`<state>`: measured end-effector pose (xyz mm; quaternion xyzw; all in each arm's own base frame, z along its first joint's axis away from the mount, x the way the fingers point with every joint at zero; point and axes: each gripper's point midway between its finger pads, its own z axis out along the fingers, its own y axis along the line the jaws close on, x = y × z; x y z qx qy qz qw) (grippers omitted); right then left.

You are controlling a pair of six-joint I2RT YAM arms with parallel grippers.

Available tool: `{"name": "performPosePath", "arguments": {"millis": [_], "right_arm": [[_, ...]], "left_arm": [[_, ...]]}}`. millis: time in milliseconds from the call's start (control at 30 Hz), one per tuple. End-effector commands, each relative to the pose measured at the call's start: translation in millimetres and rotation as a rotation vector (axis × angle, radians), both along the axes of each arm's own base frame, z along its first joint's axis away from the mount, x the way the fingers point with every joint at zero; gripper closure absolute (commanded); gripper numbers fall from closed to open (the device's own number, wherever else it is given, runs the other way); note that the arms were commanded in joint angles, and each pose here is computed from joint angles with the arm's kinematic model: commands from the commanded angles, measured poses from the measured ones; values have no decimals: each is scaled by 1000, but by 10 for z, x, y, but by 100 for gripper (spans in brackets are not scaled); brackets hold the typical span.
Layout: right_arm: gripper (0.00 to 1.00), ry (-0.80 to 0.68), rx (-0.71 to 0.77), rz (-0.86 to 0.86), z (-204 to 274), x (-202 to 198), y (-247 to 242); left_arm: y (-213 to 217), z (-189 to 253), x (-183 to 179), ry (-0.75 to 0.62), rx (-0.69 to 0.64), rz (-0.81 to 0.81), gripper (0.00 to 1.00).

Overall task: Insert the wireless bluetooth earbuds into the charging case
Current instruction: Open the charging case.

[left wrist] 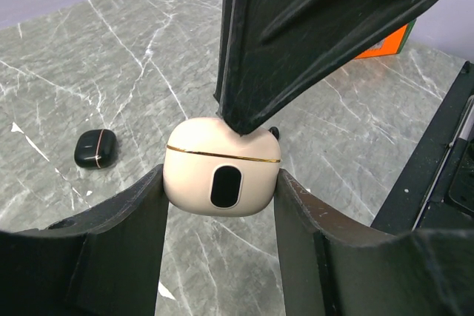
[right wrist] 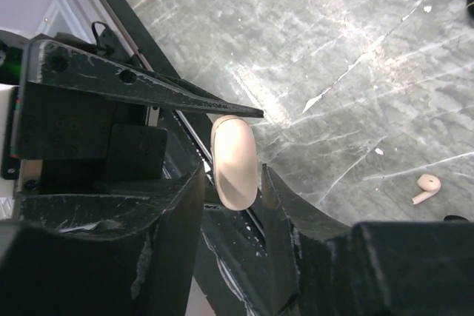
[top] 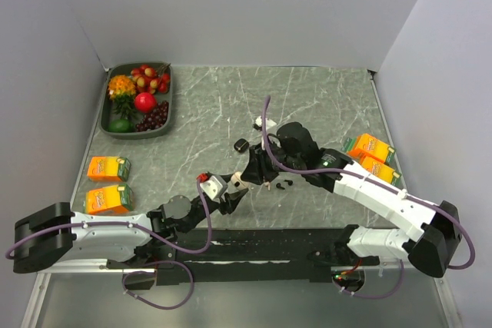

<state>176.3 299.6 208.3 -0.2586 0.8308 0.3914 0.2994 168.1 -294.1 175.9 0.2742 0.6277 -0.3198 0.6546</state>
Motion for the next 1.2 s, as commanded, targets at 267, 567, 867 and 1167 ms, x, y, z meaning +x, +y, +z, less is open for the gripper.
{"name": "performPosePath", "arguments": {"millis": [267,567,867,1167], "right_arm": [[53,-14,24,33,124,5,102],[69,-7,27,39,92,-16,107],[96,7,75,70,132,-87,123],[51,-22,87,12,212,-6,12]], "left_arm": [[-66,256,14,-9,-79,-3,99],[-68,267,6,-8,-81,-6,99],[-16,372,-13,-34,-127,-9,99],[45,456,-1,-46,-142,8,99]]}}
